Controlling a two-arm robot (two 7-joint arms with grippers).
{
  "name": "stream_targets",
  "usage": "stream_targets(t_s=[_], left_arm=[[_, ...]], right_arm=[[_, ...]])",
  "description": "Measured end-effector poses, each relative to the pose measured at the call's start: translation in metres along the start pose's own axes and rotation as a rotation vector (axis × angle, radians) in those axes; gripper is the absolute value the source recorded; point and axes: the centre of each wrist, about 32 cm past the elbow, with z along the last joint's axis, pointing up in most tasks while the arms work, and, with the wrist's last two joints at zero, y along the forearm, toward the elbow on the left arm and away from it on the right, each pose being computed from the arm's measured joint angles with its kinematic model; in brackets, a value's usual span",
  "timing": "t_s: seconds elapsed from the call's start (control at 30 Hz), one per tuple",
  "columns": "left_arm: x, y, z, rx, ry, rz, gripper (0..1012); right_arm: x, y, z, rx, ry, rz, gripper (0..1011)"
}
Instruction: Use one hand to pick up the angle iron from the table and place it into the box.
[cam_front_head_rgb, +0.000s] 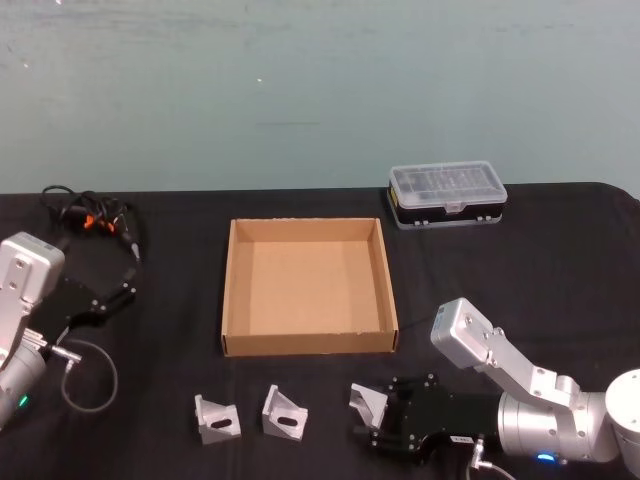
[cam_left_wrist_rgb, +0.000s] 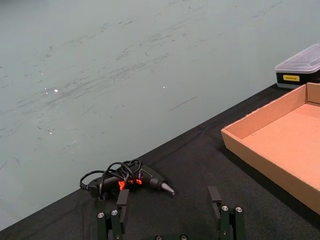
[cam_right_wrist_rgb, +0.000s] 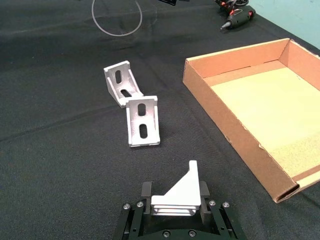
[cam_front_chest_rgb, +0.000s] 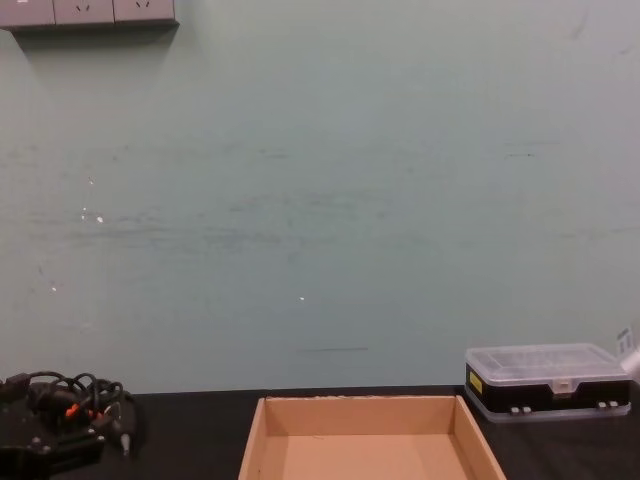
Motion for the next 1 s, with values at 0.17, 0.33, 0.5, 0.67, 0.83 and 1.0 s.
stream_targets(t_s=[0.17,0.33,0.5,0.67,0.83,1.0], left_arm=[[0.0000,0.0000,0.0000,0.000,0.000,0.000,1000],[0.0000,0.0000,0.0000,0.000,0.000,0.000,1000],[0.0000,0.0000,0.0000,0.000,0.000,0.000,1000],[0.0000,0.0000,0.0000,0.000,0.000,0.000,1000],[0.0000,0.0000,0.0000,0.000,0.000,0.000,1000],[0.0000,0.0000,0.0000,0.000,0.000,0.000,1000]], right_arm=[[0.000,-0.001,0.000,0.006,-0.003,0.000,539],[0.000,-0.009,0.004,0.085,-0.019,-0.010,539],[0.000,-0.019,0.017,0.171,-0.034,-0.023,539],[0.004,-0.023,0.029,0.220,-0.045,-0.046,539],[0.012,-0.020,0.051,0.244,-0.041,-0.134,539],[0.024,-0.011,0.075,0.244,-0.036,-0.204,539]])
